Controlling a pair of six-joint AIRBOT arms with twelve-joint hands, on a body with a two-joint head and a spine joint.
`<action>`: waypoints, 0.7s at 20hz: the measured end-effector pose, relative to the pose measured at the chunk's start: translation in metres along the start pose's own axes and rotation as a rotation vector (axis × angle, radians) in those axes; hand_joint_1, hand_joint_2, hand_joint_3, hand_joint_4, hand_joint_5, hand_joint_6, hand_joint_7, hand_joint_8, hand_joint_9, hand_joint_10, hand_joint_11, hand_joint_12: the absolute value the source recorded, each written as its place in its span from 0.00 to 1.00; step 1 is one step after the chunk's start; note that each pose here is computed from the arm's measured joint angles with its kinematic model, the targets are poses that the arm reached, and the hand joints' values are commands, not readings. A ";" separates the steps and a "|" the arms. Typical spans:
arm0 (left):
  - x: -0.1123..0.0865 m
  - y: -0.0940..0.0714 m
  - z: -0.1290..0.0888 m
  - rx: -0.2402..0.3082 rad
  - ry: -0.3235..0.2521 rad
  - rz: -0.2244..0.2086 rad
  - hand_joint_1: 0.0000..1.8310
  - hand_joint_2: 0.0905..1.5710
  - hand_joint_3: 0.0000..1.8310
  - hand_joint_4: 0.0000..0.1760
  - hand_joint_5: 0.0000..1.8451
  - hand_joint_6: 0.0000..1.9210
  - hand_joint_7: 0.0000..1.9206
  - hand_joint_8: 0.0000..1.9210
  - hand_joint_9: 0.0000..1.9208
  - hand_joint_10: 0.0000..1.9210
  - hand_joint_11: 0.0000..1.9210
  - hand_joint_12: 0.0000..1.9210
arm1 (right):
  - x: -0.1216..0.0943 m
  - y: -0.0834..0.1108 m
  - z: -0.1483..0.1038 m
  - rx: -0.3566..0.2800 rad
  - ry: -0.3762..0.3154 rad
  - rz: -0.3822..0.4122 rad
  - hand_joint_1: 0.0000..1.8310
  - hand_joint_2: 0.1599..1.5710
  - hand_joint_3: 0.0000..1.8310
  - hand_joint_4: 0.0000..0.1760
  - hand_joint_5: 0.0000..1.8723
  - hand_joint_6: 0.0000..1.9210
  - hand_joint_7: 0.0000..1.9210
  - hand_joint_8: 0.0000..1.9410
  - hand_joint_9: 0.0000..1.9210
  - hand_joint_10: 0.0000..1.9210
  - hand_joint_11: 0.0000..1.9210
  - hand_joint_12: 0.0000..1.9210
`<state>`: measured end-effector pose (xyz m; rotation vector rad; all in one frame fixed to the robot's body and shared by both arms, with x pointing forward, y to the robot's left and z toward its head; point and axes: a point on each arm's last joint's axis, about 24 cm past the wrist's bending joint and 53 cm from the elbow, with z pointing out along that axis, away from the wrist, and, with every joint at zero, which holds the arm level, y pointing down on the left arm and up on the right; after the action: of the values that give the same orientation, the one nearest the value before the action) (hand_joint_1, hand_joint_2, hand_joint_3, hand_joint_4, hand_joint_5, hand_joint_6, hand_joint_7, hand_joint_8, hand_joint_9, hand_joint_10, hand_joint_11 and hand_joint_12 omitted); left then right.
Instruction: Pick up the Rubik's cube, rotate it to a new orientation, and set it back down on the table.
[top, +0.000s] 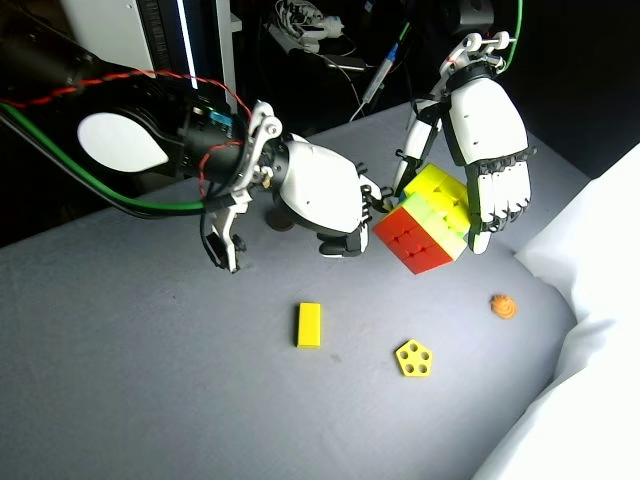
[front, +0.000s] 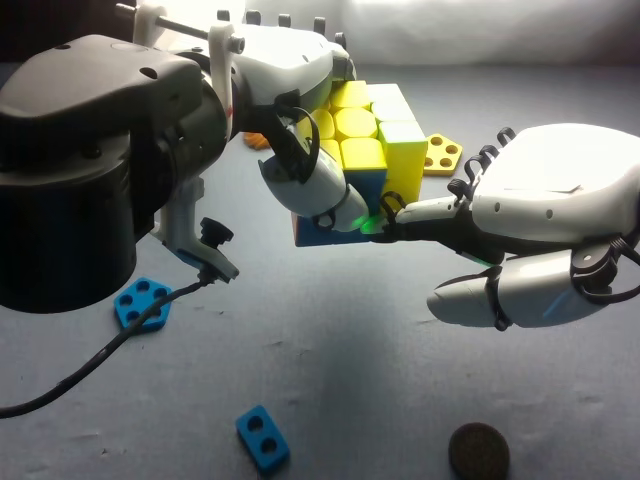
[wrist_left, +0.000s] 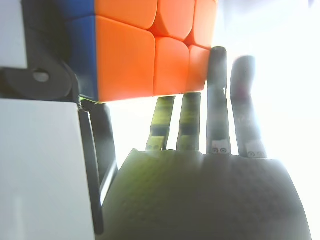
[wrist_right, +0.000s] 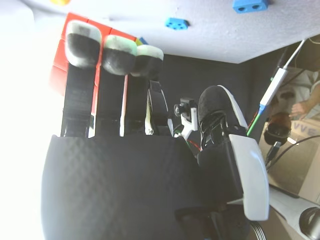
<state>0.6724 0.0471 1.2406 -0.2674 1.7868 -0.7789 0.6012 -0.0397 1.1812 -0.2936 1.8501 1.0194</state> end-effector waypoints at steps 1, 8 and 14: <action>0.000 0.000 0.000 0.001 0.000 0.000 0.59 0.87 0.00 0.00 0.30 0.78 0.27 0.96 0.13 0.86 0.11 0.96 | 0.000 0.001 0.000 -0.002 0.000 0.000 0.00 0.85 0.00 0.00 0.10 0.00 0.40 0.98 0.48 1.00 0.43 1.00; -0.001 0.000 0.000 0.001 -0.002 0.000 0.58 0.88 0.00 0.00 0.28 0.80 0.26 0.98 0.14 0.88 0.11 0.97 | 0.001 0.000 0.003 -0.001 0.001 0.002 0.00 0.86 0.00 0.00 0.09 0.00 0.39 1.00 0.48 1.00 0.44 1.00; -0.002 0.000 0.001 -0.001 -0.004 -0.001 0.57 0.88 0.00 0.00 0.28 0.82 0.25 0.97 0.13 0.87 0.10 0.97 | 0.000 -0.001 0.005 0.000 0.000 0.004 0.01 0.86 0.00 0.00 0.12 0.01 0.39 1.00 0.48 1.00 0.43 1.00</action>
<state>0.6736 0.0481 1.2416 -0.2701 1.7835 -0.7774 0.6048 -0.0369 1.1792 -0.2903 1.8516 1.0226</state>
